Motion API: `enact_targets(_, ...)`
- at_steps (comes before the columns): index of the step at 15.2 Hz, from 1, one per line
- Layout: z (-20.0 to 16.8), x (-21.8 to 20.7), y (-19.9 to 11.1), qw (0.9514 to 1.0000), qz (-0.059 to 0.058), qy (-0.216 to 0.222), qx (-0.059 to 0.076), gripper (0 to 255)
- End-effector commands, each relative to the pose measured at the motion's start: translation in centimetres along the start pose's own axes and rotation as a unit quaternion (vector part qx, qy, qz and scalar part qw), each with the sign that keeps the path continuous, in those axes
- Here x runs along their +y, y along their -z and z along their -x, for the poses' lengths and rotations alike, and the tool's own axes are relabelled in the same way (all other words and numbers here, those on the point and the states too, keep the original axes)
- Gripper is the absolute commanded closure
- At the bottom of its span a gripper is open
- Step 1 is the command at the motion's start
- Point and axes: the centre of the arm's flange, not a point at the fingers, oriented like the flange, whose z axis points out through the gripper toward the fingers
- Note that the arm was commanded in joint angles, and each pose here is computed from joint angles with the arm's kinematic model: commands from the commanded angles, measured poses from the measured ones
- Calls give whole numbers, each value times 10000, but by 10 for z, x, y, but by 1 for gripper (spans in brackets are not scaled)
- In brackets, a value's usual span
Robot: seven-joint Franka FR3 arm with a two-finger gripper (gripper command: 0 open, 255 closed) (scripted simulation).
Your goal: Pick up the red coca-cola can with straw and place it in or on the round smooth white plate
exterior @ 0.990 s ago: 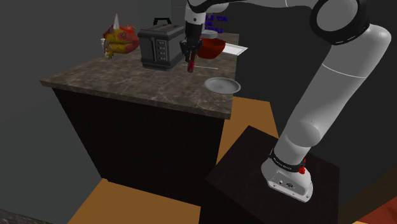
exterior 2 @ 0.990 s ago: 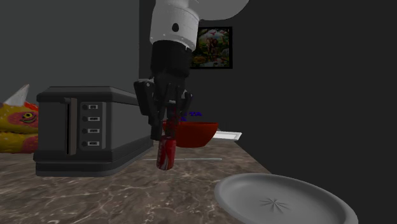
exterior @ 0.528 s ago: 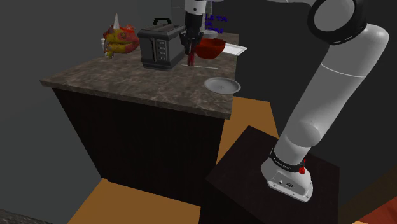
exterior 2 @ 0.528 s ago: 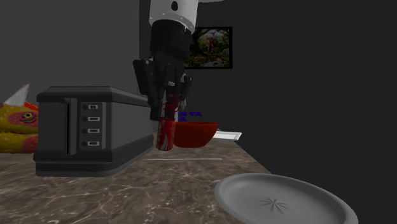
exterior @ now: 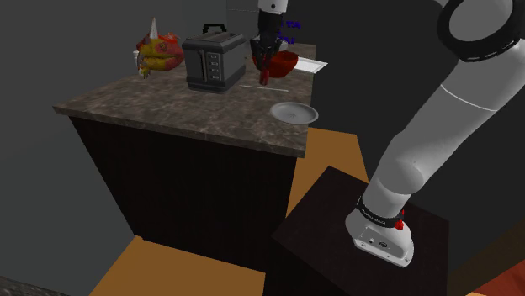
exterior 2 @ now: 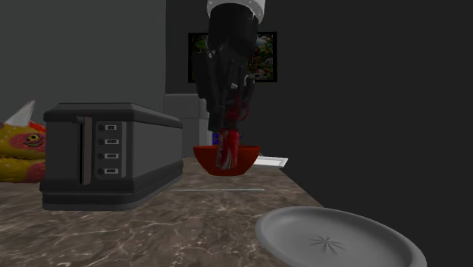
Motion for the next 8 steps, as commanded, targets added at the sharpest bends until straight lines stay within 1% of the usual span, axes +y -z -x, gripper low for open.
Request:
enact_targets(1, 28, 4, 6, 10000, 1, 1, -3, 255)
enact_targets(8, 117, 23, 22, 10000, 1, 1, -3, 255)
